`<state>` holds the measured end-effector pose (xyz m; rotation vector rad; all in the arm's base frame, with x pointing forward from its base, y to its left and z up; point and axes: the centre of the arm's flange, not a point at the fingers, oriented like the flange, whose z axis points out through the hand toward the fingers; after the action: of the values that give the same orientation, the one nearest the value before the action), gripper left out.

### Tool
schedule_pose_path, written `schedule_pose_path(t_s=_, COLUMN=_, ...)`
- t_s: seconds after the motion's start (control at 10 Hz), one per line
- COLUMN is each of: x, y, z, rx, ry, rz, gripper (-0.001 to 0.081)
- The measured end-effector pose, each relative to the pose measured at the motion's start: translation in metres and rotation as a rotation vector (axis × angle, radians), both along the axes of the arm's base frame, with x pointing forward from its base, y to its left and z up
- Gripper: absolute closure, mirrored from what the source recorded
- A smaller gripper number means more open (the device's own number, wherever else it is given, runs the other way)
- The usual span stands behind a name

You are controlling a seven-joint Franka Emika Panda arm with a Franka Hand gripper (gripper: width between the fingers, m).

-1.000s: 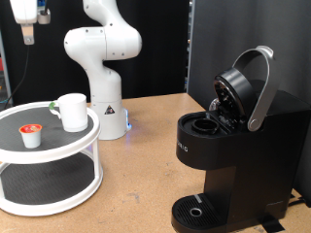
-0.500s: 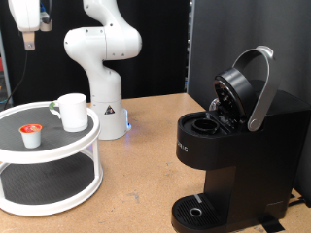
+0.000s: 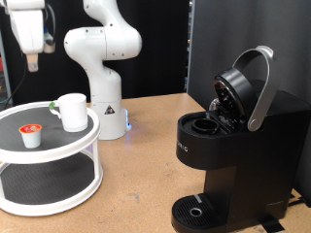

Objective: Make a cup of coffee with the keurig machine

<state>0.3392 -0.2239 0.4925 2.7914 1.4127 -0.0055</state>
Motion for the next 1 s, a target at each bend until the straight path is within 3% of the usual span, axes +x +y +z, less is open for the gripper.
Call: schedule_pose_path(t_s=1.0, x=-0.010, y=-0.003, z=-0.116, rx=-0.122, ry=-0.053, rz=-0.002, gripper=0.0005)
